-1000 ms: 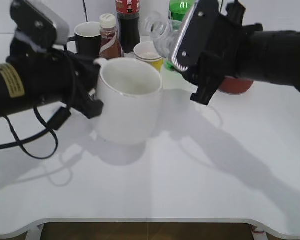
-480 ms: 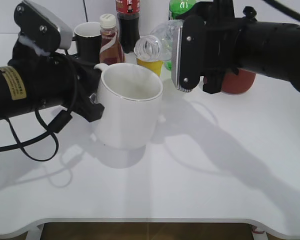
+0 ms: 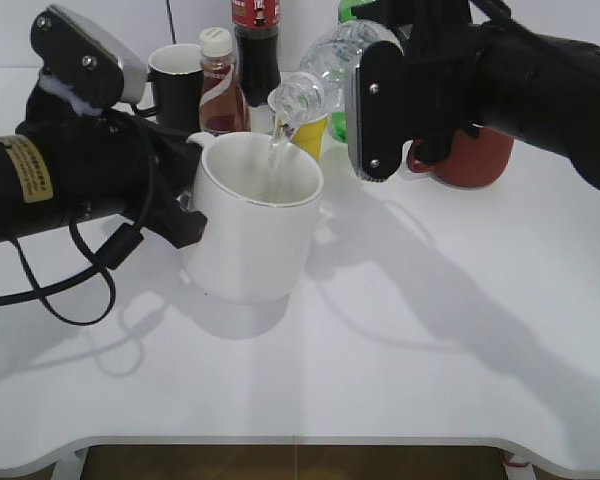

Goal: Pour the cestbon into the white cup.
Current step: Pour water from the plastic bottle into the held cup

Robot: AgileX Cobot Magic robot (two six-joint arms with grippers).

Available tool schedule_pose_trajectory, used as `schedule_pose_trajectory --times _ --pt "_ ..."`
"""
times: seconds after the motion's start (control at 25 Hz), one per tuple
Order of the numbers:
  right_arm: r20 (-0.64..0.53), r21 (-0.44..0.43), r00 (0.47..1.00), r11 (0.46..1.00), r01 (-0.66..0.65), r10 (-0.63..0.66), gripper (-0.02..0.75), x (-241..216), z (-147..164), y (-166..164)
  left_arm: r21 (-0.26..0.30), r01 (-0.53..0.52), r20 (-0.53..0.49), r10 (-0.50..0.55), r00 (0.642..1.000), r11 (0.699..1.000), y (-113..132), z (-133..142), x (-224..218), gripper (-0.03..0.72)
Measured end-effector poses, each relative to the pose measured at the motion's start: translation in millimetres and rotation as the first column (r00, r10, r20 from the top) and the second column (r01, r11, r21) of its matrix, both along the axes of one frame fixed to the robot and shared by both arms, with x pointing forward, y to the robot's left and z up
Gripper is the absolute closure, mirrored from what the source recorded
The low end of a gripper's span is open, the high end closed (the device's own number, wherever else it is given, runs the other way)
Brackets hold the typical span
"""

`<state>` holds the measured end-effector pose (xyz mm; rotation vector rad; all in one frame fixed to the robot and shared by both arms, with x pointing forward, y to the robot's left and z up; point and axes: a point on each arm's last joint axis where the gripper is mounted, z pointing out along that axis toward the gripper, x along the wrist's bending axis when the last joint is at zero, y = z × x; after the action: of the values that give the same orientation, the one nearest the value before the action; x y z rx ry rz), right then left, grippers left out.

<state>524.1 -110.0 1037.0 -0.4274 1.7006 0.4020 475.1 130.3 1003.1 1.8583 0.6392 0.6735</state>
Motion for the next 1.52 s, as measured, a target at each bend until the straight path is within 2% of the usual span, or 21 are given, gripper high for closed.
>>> schedule_pose_trajectory --times 0.4,1.08,1.2,1.32,1.4,1.48,1.52 --pt "0.117 -0.032 0.993 0.999 0.015 -0.011 0.265 2.0 8.0 -1.3 0.003 0.0 -0.002 0.0 1.0 1.0 0.1 -0.3 0.0 0.66" --pt "0.151 -0.054 0.989 0.998 0.017 -0.009 0.265 2.2 9.7 -1.5 0.01 -0.002 -0.007 0.002 1.0 1.0 0.4 -1.0 -0.1 0.66" --pt "0.039 -0.022 0.999 1.0 0.007 -0.006 0.265 1.2 2.8 -0.6 0.01 -0.002 -0.007 0.002 1.0 1.0 0.4 -1.0 -0.1 0.66" --pt "-0.189 0.069 0.982 0.997 0.028 -0.015 0.265 -2.6 -10.6 0.1 0.01 -0.002 -0.007 0.002 1.0 1.0 0.4 -1.0 -0.1 0.66" --pt "-0.329 0.185 0.944 0.978 0.096 -0.03 0.265 -4.5 -15.6 0.0 0.01 -0.002 -0.007 0.002 1.0 1.0 0.4 -1.0 -0.1 0.66" --pt "-0.456 0.338 0.89 0.918 0.206 -0.032 0.265 -5.5 -16.4 -0.2 0.005 -0.005 -0.008 0.006 1.0 1.0 0.5 -0.8 0.1 0.66" --pt "-0.516 0.42 0.857 0.865 0.274 -0.021 0.265 -6.4 -14.5 -0.7 -0.003 -0.009 -0.007 0.009 1.0 1.0 0.7 -0.2 0.4 0.66"
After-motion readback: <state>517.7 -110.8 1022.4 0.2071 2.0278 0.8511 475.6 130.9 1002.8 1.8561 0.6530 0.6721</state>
